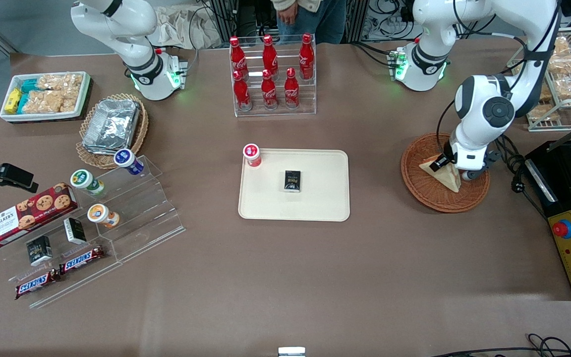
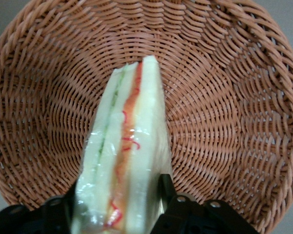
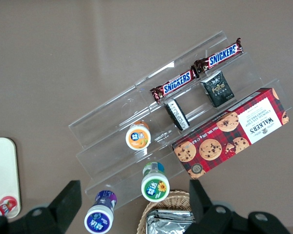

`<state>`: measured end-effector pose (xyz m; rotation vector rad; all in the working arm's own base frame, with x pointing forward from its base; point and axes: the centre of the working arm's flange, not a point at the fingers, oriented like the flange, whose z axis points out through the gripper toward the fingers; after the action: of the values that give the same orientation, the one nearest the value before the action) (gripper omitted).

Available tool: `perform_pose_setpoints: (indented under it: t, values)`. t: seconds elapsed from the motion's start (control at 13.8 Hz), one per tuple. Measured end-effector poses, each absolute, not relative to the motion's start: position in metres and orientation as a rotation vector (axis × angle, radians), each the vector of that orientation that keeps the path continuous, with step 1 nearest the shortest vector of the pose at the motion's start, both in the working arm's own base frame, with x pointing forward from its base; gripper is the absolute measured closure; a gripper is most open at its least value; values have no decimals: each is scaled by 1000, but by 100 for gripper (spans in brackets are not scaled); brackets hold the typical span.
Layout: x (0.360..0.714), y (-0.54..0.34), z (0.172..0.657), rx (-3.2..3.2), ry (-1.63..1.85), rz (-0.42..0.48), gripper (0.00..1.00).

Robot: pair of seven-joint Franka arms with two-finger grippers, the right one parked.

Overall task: Place sandwich from basket to tray
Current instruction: 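Lower the left gripper and close it on the wrapped sandwich, then lift the sandwich and carry it toward the white tray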

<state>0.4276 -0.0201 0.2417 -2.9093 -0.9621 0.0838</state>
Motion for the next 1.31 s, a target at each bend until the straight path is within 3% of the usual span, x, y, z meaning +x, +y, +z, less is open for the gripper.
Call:
perform_pose_setpoints:
  t: [0.15,0.29,0.44,0.65,0.8,1.31]
  values:
    - [432,-21,247,-2920,-944,60,59]
    - [438,-22,266,-2939,-865,38,64]
    - [445,-25,302,-2940,-746,74,66]
    - [457,-56,363,-2968,-501,68,80]
    - [457,-96,380,-3033,-334,64,80]
    - [430,-246,368,-3151,89,65,80]
